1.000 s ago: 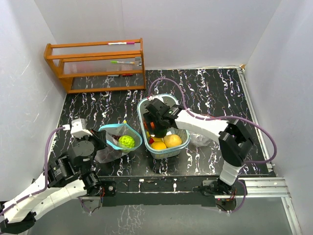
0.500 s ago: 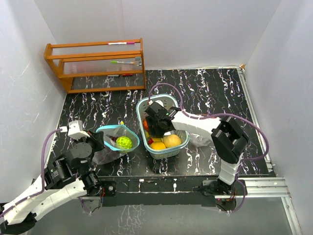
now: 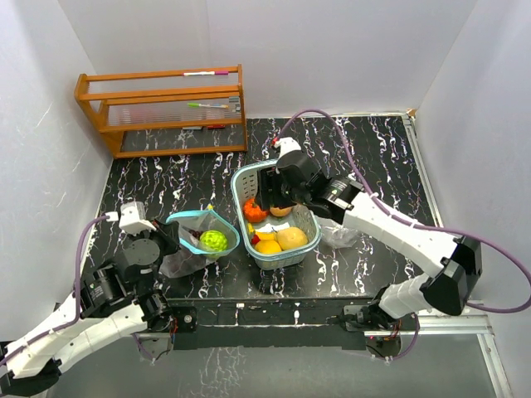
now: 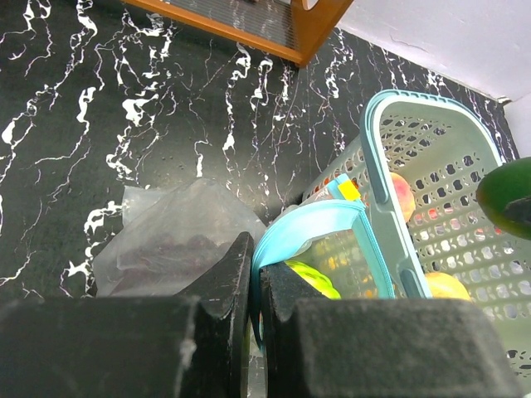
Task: Place the food in the zip-top bag and seal the zipper
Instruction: Pick up the fake fruit from the bin, then place the fake fruit in the zipper food storage bag.
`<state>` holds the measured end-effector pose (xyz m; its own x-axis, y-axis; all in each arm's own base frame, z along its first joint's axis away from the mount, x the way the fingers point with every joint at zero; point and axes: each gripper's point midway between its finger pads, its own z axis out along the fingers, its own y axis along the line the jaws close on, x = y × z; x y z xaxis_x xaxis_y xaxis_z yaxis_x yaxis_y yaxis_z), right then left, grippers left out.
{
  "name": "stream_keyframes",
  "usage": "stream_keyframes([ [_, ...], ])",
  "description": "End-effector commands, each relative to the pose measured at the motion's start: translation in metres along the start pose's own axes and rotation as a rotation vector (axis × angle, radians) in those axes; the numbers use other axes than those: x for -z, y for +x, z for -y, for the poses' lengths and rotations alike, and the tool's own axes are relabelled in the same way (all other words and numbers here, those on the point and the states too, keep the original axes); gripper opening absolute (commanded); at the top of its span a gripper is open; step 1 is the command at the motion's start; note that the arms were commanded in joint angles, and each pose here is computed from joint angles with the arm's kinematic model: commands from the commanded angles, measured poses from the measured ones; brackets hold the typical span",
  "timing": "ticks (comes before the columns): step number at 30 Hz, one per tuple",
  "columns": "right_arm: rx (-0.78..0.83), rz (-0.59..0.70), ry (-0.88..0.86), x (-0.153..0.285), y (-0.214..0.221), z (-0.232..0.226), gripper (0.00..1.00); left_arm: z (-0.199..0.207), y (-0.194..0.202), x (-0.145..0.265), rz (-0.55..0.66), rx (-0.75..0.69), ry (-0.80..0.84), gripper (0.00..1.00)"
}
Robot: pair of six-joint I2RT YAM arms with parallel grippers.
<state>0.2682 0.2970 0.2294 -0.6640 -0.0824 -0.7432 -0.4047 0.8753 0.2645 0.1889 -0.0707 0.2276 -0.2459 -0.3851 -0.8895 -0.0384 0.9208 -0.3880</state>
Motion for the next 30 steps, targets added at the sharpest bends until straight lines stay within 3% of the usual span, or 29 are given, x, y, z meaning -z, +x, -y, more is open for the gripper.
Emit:
stream_keyframes([
  [1,0.024,0.112,-0.227,0.026,-0.032,-0.041,0.09,0.015,-0.019,0.0,0.045,0.072,0.027,0.0],
  [5,0.053,0.124,-0.477,0.048,-0.034,-0.085,0.08,0.019,-0.019,-0.002,0.041,0.072,0.035,0.0],
  [9,0.105,0.096,-0.563,0.049,-0.018,-0.128,0.08,0.023,-0.018,-0.003,0.035,0.072,0.045,0.0],
  [15,0.134,0.052,-0.604,0.034,0.006,-0.164,0.08,0.024,-0.018,-0.002,0.03,0.076,0.053,0.0],
  [30,0.098,0.021,-0.529,-0.03,0.017,-0.188,0.08,0.032,-0.016,-0.002,0.015,0.09,0.082,0.0],
])
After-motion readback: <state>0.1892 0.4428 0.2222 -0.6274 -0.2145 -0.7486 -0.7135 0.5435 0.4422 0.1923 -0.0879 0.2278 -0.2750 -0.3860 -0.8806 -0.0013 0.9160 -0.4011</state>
